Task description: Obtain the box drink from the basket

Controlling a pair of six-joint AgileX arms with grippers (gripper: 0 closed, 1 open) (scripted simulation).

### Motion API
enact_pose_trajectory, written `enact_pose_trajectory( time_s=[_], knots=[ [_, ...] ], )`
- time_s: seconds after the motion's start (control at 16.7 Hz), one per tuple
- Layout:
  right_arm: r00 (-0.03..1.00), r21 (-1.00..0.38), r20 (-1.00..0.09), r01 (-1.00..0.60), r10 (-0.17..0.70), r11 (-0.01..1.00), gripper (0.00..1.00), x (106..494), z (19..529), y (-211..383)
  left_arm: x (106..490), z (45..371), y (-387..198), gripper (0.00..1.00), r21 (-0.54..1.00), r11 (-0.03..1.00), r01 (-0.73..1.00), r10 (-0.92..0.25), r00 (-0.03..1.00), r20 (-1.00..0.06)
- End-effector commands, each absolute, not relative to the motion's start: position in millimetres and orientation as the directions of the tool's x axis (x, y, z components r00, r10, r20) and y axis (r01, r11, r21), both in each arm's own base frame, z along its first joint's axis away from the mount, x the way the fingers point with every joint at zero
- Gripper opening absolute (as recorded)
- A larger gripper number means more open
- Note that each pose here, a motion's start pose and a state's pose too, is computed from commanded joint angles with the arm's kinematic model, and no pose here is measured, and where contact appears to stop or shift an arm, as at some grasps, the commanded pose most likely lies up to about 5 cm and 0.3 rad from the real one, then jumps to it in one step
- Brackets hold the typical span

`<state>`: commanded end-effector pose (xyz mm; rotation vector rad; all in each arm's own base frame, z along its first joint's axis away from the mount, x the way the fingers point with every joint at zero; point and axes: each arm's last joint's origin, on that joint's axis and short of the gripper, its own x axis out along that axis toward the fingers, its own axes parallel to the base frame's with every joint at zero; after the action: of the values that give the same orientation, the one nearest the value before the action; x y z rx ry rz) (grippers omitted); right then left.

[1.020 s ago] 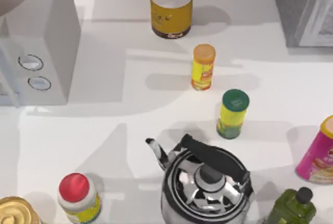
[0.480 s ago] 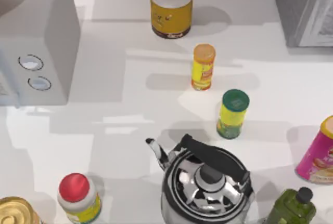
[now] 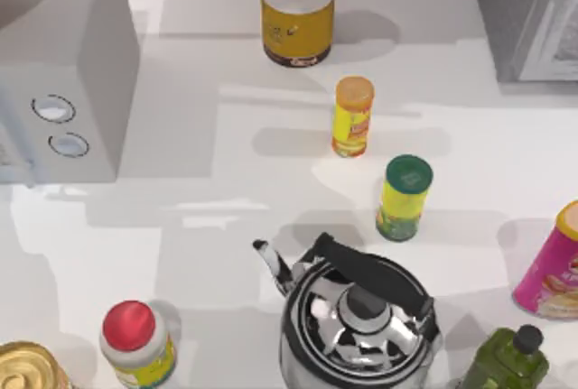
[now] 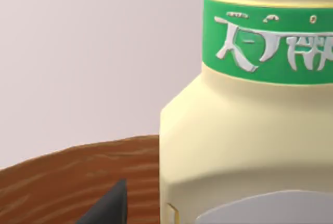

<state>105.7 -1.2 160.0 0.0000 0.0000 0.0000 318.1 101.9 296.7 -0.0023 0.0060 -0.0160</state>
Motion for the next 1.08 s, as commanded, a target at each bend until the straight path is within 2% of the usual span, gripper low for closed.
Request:
enact_pose_trajectory(
  time_s=[0.48,0.84,1.08],
  knots=[
    [1.0,0.0,0.0,0.0,0.0,1.0,1.0,105.7,160.0,-1.2,358.7,294.8,102.4,1.0,-0.004,1.0,0.016,-0.016,1.0,-0.009],
    [1.0,0.0,0.0,0.0,0.0,1.0,1.0,105.7,160.0,-1.2,363.7,294.3,102.0,1.0,-0.004,1.0,0.016,-0.016,1.0,-0.008],
    [1.0,0.0,0.0,0.0,0.0,1.0,1.0,105.7,160.0,-1.2,363.7,294.3,102.0,0.7,-0.004,1.0,0.016,-0.016,1.0,-0.008]
  ],
)
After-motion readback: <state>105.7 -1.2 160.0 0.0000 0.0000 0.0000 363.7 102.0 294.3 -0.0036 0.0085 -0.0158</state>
